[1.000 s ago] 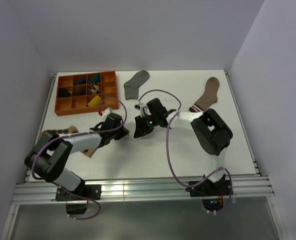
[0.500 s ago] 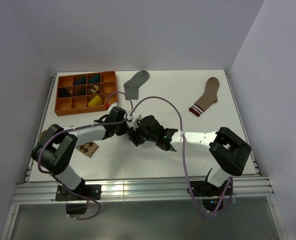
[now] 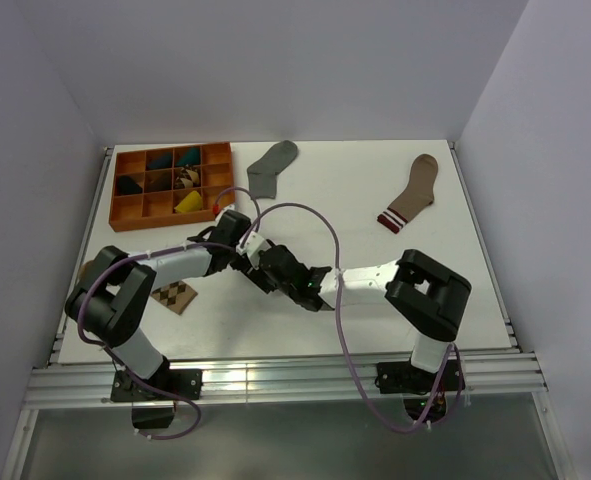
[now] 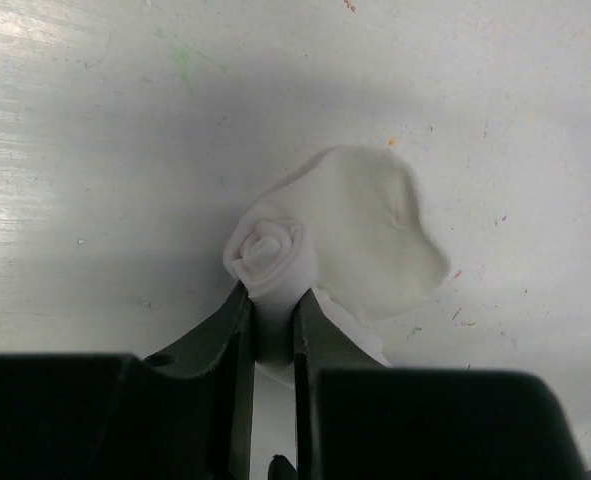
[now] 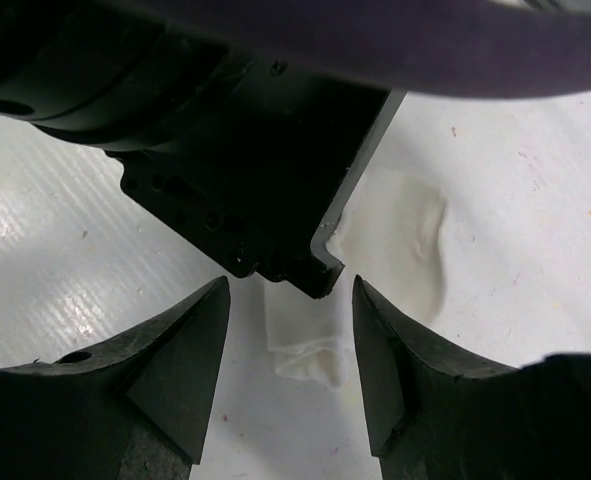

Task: Roll the socks
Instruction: Roll the sock at the center of the board.

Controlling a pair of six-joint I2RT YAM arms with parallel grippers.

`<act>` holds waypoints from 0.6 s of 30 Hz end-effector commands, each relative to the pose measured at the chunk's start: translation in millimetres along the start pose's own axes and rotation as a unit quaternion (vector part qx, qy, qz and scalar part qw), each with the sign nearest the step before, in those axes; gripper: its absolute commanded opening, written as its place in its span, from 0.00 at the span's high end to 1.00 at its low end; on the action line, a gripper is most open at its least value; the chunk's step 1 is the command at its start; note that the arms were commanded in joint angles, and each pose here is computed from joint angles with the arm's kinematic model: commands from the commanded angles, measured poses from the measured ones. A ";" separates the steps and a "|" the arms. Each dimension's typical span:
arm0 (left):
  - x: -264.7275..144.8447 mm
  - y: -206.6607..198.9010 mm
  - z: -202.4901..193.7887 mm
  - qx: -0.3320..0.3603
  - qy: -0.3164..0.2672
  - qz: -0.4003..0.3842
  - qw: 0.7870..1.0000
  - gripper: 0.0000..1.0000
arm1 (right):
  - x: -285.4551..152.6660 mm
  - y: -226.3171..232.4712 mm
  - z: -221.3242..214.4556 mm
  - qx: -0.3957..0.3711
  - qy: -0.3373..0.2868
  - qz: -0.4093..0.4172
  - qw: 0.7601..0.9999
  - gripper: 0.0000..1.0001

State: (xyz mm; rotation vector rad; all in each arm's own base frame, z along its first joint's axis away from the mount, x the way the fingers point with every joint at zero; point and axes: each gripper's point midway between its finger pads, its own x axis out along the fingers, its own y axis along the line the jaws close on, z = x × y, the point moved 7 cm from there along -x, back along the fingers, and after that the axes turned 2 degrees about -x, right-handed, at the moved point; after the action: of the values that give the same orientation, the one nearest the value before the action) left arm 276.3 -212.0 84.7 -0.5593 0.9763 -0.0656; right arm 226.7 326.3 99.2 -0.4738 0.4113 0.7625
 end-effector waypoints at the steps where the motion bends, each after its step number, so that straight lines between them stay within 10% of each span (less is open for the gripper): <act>1: 2.6 6.8 -12.4 0.021 0.037 0.019 0.999 1.00 | 8.1 6.4 -6.3 -0.038 0.019 -0.014 0.999 0.41; 18: 5.7 11.7 -16.1 0.019 0.043 0.019 0.999 1.00 | -36.2 -10.4 18.9 0.042 -0.077 -0.039 0.995 0.40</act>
State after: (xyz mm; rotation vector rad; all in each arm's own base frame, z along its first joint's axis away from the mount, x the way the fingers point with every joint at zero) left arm 277.2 -213.1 84.5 -0.5706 0.9854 -0.0796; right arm 212.0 306.2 127.3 -0.3856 0.3157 0.7150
